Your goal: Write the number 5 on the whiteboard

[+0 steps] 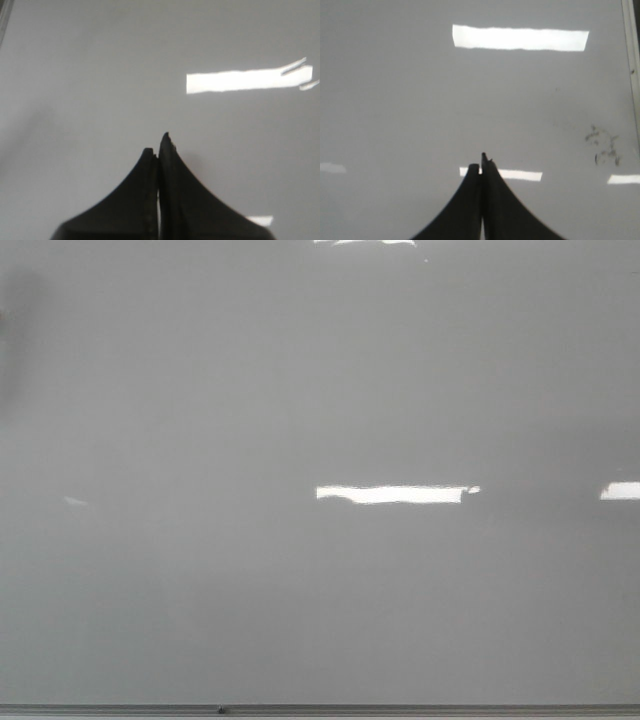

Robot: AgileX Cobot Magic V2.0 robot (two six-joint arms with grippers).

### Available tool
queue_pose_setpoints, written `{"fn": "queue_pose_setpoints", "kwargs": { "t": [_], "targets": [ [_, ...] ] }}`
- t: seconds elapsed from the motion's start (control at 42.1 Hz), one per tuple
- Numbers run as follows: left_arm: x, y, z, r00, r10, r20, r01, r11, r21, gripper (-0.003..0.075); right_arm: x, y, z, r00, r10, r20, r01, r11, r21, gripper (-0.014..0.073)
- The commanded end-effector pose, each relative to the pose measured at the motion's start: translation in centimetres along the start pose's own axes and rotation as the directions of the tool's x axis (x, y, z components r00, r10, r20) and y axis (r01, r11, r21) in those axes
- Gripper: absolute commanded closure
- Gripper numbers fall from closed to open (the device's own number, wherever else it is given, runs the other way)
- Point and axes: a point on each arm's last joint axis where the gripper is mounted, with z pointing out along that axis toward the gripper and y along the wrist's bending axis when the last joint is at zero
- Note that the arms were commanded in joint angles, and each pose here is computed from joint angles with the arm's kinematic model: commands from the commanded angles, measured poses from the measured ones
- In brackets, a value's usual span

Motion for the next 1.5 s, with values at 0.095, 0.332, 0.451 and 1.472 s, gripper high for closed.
{"fn": "queue_pose_setpoints", "kwargs": {
  "t": [0.095,0.332,0.451,1.472],
  "targets": [
    [-7.2,0.1,0.6,0.995,-0.019,0.095,0.018,1.0,0.007,0.0741,-7.6,0.0,-1.2,0.99,-0.01,0.139,0.01,1.0,0.004,0.0664],
    [-10.5,0.2,3.4,0.995,-0.007,-0.1,0.008,1.0,0.008,0.0741,-11.9,0.1,0.3,1.0,-0.011,-0.007,0.011,1.0,-0.005,0.0664],
    [-10.2,0.1,5.1,0.981,-0.006,-0.196,0.008,1.0,0.01,0.0741,-12.5,0.1,2.0,0.993,-0.011,-0.118,0.01,1.0,-0.009,0.0664],
    [-2.8,-0.1,11.0,0.804,0.004,-0.595,0.007,1.0,0.017,0.0408,-5.1,0.0,13.1,0.797,-0.017,-0.604,0.007,1.0,-0.019,0.0202]
  ]
}}
